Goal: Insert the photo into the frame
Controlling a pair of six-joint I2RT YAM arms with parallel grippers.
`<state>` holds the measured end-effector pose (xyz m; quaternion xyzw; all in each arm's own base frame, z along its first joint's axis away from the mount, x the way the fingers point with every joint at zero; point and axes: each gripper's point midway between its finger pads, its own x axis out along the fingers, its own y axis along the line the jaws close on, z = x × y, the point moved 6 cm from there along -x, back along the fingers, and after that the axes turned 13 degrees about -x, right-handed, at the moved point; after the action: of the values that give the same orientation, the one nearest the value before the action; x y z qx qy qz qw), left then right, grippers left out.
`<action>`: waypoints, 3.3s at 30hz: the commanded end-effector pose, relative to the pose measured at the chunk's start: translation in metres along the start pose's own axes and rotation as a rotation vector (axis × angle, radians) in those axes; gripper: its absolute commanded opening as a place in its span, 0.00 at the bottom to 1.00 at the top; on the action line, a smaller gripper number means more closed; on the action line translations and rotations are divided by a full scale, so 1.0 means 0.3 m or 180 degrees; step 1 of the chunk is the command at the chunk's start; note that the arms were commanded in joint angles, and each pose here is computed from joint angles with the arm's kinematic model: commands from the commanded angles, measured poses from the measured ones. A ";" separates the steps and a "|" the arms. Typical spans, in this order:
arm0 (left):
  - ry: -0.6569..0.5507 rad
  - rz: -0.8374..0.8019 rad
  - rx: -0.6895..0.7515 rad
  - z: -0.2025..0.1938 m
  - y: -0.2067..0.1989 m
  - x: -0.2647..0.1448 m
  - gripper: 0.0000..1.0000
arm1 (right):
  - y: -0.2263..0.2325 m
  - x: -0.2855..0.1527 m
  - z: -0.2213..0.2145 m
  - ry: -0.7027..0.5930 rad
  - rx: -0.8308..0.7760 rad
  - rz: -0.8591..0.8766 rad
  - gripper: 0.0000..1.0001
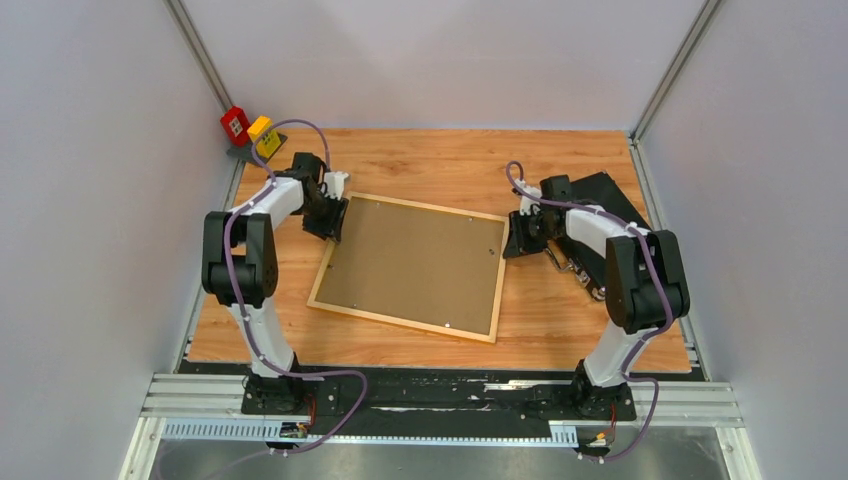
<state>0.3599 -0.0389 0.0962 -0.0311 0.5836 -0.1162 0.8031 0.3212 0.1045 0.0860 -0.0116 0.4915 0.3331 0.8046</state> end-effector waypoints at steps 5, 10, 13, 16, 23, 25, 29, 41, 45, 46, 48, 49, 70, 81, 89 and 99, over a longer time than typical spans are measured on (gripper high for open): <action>-0.0073 -0.0066 -0.0105 0.055 -0.004 0.032 0.48 | -0.011 -0.027 0.038 -0.0188 -0.0150 -0.0005 0.25; -0.0037 -0.0096 -0.0116 0.044 -0.003 0.052 0.44 | -0.013 -0.024 0.037 -0.0187 -0.0130 0.0025 0.34; -0.0004 -0.0129 -0.0144 0.019 -0.005 0.062 0.40 | -0.016 -0.021 0.033 -0.0176 -0.0099 0.0044 0.40; 0.0060 -0.0192 -0.0195 -0.006 -0.008 0.070 0.36 | -0.017 -0.013 0.030 -0.0163 -0.0063 0.0096 0.42; 0.0203 -0.0199 -0.0242 -0.071 -0.006 0.074 0.11 | -0.022 0.011 0.033 -0.0105 0.0000 0.0190 0.42; 0.0246 -0.0196 -0.0267 -0.085 -0.006 0.072 0.03 | -0.024 0.017 0.039 -0.0096 0.0011 0.0217 0.41; 0.0371 -0.0242 -0.0332 -0.121 -0.013 0.077 0.00 | -0.031 0.032 0.070 -0.0100 0.0036 0.0306 0.32; 0.0677 -0.0736 -0.0229 -0.202 -0.067 0.052 0.00 | -0.117 0.061 0.187 -0.0132 -0.0004 0.0213 0.08; 0.0779 -0.0953 -0.0151 -0.229 -0.090 0.032 0.00 | -0.146 0.051 0.243 -0.0173 -0.0173 0.0126 0.09; 0.0782 -0.0999 -0.0116 -0.234 -0.093 0.025 0.00 | -0.151 0.048 0.253 -0.0174 -0.0211 0.0113 0.11; 0.0800 -0.1055 -0.0071 -0.245 -0.100 0.011 0.00 | -0.158 0.042 0.268 -0.0180 -0.0279 0.0092 0.17; 0.0795 -0.1069 -0.0055 -0.248 -0.103 -0.001 0.00 | -0.159 0.039 0.272 -0.0182 -0.0310 0.0077 0.25; 0.0546 -0.0695 -0.0243 -0.239 -0.080 -0.013 0.00 | -0.026 -0.059 0.037 0.0004 -0.0183 0.0157 0.65; 0.0540 -0.0651 -0.0259 -0.242 -0.074 -0.005 0.00 | 0.002 -0.092 -0.037 0.0076 -0.0164 0.0072 0.67; 0.0507 -0.0736 -0.0209 -0.241 -0.085 -0.018 0.00 | 0.027 -0.037 -0.040 0.0112 -0.0010 0.0492 0.65; 0.0545 -0.0956 -0.0095 -0.248 -0.110 -0.055 0.48 | 0.010 -0.018 0.145 -0.0193 -0.0023 0.0773 0.63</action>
<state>0.2953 -0.0481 0.0817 -0.1081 0.6364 -0.1762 0.7432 0.3189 0.0961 0.0872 0.0283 0.5299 0.3750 0.7601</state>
